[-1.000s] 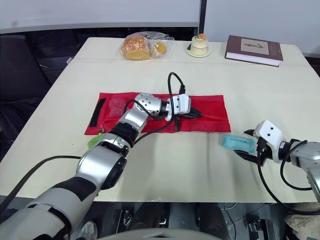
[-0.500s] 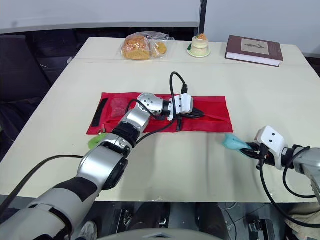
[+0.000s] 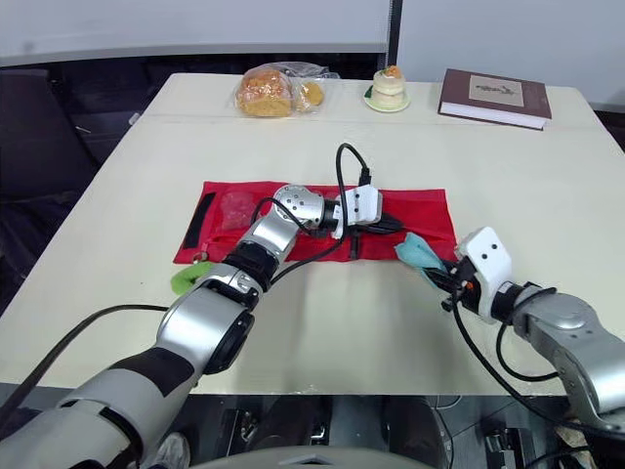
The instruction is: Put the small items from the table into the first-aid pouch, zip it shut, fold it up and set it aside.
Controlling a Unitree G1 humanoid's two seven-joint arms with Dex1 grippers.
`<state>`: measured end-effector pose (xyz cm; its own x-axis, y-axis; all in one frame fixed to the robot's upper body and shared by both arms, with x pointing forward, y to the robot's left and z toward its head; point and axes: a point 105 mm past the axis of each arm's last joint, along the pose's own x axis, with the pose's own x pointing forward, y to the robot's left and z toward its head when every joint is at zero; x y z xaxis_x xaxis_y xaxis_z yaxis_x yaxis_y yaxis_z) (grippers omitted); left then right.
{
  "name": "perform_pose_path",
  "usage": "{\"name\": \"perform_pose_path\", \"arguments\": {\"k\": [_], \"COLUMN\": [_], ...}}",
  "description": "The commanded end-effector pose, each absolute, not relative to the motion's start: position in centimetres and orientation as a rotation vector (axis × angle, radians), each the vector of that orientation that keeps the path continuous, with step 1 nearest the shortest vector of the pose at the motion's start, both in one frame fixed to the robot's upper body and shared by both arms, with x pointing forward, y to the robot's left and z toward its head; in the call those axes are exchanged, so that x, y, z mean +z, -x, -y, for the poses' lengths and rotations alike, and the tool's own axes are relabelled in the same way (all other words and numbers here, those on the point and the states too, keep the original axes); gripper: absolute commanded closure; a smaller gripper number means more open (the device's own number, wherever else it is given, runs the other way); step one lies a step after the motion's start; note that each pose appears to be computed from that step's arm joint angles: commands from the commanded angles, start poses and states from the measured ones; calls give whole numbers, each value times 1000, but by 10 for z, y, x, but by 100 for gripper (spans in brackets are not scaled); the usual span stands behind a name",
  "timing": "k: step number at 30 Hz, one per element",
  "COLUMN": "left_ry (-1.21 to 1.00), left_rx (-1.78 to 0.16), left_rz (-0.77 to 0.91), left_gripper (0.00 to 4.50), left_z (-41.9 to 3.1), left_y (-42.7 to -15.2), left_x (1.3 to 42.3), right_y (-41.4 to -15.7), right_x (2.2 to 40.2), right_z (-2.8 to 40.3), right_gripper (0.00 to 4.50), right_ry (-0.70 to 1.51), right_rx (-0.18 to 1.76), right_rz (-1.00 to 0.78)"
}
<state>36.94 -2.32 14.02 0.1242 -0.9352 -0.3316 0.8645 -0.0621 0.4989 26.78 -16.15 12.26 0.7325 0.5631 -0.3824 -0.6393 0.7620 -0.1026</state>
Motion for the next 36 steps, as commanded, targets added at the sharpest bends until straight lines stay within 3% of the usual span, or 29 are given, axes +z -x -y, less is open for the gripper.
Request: {"name": "perform_pose_path", "arguments": {"k": [1,16,25,29,30,31,33,36], "left_ry": [-680,-650,-639,-620,-616,-611,-598,-589], "left_rx": [-1488,-1520,-1543,-1536,-1529,-1522,-1504,-1482], "left_rz": [191,202,195,185,180,175,164,155], "left_gripper": [450,450,450,450,450,450,450,450], "left_z": [32,42,45,45,45,44,43,44], "left_y": [-365,-355,-348,-348,-349,-350,-353,-357], "left_x": [153,150,145,143,142,142,142,142], "right_y": [-274,-306,-332,-331,-329,-328,-324,-319], "right_x": [125,119,143,146,144,143,142,142], "right_z": [154,149,141,133,132,132,133,134], "right_gripper": [436,436,436,436,335,319,220,220], "right_ry": [263,164,-175,-196,-184,-166,-132,-103], "right_rx": [644,457,282,288,294,298,311,334], "right_rz": [-341,-391,-299,-291,-296,-300,-304,-302]}}
